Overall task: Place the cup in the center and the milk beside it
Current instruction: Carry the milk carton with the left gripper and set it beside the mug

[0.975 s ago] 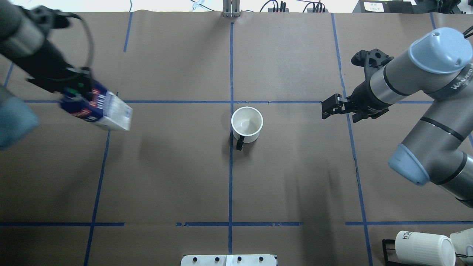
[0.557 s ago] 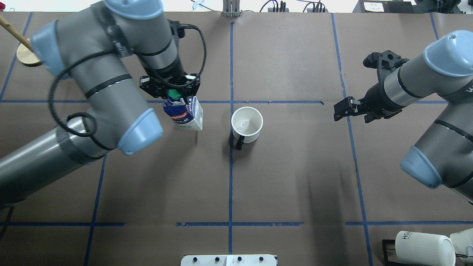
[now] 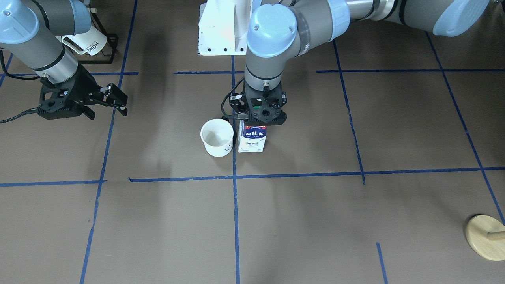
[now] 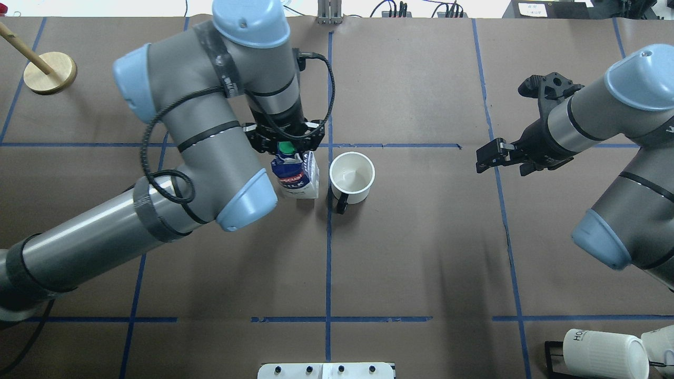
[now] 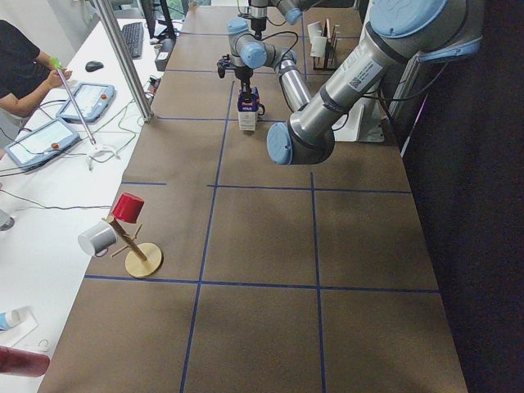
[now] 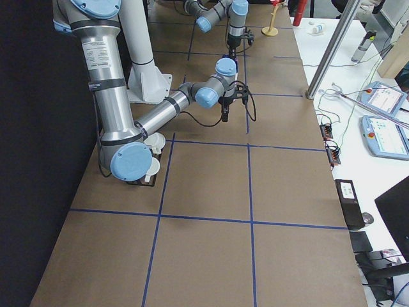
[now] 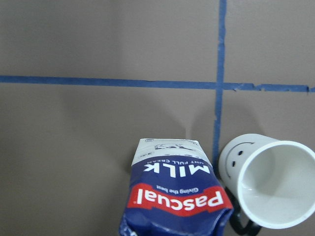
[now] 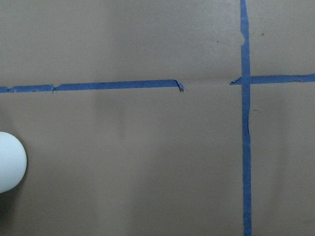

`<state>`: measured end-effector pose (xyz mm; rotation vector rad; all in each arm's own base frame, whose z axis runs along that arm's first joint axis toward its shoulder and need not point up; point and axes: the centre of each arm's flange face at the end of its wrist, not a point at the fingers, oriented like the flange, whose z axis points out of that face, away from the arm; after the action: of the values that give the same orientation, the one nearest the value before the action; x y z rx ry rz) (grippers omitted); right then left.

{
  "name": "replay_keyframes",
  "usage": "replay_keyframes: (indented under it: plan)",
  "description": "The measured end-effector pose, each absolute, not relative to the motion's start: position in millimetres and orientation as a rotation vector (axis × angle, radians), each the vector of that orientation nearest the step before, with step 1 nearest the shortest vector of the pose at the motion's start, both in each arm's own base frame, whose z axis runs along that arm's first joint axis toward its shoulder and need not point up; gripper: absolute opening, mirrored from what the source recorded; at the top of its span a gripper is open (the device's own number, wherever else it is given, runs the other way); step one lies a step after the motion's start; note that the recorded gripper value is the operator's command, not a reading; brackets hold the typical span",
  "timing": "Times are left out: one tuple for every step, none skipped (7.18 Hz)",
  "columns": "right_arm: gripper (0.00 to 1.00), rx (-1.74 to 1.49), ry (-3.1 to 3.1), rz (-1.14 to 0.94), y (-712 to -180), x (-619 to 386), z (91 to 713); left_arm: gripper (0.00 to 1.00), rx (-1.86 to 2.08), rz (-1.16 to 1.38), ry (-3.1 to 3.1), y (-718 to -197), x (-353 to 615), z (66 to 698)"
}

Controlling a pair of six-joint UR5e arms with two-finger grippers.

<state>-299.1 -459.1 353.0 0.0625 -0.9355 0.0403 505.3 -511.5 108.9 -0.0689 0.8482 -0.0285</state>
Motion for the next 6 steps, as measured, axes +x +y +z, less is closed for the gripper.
replay_keyframes:
  plan:
    - [1.00,0.062,-0.935,0.041,-459.0,-299.4,353.1,0.13,-0.071,-0.032,0.850,-512.4,509.5,108.9]
    - [1.00,0.061,-0.934,0.042,-459.1,-299.8,353.7,0.42,-0.072,-0.035,0.850,-512.8,510.7,108.8]
    - [1.00,0.059,-0.933,0.043,-459.3,-300.6,354.6,0.96,-0.072,-0.035,0.851,-512.8,511.1,108.8]
    - [1.00,0.058,-0.932,0.043,-459.4,-301.1,355.0,0.99,-0.072,-0.036,0.851,-512.6,511.2,108.4]
    - [1.00,0.058,-0.932,0.043,-459.4,-301.3,355.1,1.00,-0.071,-0.037,0.851,-512.4,510.7,108.1]
    - [1.00,0.058,-0.931,0.041,-459.5,-301.6,355.4,1.00,-0.071,-0.044,0.853,-511.7,508.5,106.2]
